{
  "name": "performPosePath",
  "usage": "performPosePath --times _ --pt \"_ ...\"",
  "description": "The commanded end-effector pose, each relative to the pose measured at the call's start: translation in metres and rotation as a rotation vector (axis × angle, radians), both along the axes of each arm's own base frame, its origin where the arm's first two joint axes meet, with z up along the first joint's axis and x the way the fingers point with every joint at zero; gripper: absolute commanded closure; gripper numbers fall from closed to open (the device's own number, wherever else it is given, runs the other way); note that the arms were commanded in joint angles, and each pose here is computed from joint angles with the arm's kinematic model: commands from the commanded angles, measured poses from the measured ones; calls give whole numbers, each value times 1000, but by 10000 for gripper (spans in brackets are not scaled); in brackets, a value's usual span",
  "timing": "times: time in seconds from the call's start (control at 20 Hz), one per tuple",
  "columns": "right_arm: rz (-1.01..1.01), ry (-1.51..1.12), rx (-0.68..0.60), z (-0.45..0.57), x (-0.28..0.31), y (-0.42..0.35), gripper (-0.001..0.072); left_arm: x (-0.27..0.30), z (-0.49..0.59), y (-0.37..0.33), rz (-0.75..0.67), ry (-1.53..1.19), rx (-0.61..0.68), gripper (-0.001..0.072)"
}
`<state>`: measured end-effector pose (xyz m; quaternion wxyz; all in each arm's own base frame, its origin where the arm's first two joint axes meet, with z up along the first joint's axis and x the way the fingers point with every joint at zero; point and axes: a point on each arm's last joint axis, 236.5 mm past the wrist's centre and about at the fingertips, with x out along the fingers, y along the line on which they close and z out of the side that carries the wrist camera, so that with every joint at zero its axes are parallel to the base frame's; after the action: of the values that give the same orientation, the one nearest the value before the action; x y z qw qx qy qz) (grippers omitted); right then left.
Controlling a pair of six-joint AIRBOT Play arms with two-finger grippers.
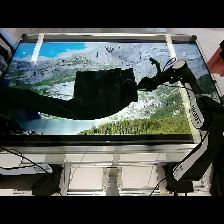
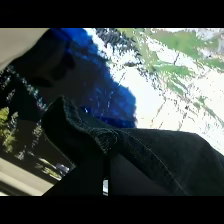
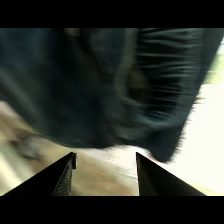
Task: Fold the clothes and pants, and hang the long-sleeved shirts on hangers.
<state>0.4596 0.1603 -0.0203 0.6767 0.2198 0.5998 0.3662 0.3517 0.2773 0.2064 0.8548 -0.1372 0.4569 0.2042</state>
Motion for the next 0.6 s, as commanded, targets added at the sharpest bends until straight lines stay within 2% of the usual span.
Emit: performPosePath --times 0.0,0.2,0.45,0.55 --pt "-147 78 104 -17 5 29 276 -7 -7 -9 -13 42 -36 685" --pt "-209 36 -59 -44 16 31 260 -6 -6 -12 -20 40 -40 685" --pt "-189 39 -246 -38 0 -16 257 0 -3 -8 -16 13 -21 685" --pt "-222 -7 -266 -26 8 -28 257 0 -3 -7 -15 11 -20 685"
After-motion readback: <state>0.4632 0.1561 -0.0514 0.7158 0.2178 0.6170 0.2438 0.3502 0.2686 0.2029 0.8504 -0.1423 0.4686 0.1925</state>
